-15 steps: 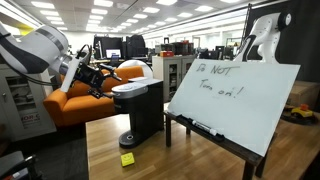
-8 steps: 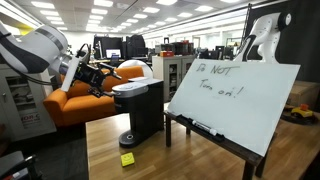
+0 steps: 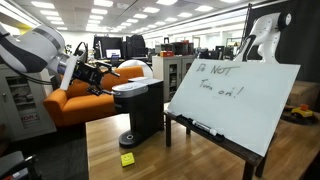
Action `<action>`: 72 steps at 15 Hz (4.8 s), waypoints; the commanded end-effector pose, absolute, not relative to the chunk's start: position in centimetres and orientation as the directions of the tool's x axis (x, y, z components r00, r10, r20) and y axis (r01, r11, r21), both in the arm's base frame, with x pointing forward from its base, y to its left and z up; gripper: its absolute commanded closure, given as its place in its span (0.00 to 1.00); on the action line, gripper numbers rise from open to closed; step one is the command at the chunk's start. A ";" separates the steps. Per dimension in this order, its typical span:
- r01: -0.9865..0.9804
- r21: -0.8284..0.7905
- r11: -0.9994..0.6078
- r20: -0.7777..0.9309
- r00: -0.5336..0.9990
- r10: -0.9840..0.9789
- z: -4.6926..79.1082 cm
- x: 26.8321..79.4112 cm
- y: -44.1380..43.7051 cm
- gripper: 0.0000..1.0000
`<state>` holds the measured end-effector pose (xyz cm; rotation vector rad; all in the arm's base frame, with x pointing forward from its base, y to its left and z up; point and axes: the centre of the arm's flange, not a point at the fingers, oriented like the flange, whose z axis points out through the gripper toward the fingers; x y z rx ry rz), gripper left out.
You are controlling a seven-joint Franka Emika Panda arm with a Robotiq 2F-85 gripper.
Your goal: Open the water reservoir lid on the Keurig machine
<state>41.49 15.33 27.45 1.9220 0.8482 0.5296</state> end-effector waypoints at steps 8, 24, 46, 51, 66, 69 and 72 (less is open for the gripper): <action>0.281 0.926 -0.251 0.007 0.653 0.757 28.5 42.3 16.4 0.00; 0.221 0.952 -0.213 0.008 0.676 0.737 30.2 43.6 15.6 0.00; 0.107 0.986 -0.131 0.032 0.645 0.764 34.3 47.8 16.1 0.00; 0.085 0.988 -0.130 0.046 0.637 0.769 34.9 50.1 15.8 0.00; 0.113 0.976 -0.183 0.076 0.613 0.786 34.3 52.9 16.4 0.00; 0.145 0.964 -0.222 0.101 0.573 0.813 34.4 51.4 19.2 0.00; 0.202 0.932 -0.300 0.140 0.562 0.815 34.8 49.7 22.2 0.00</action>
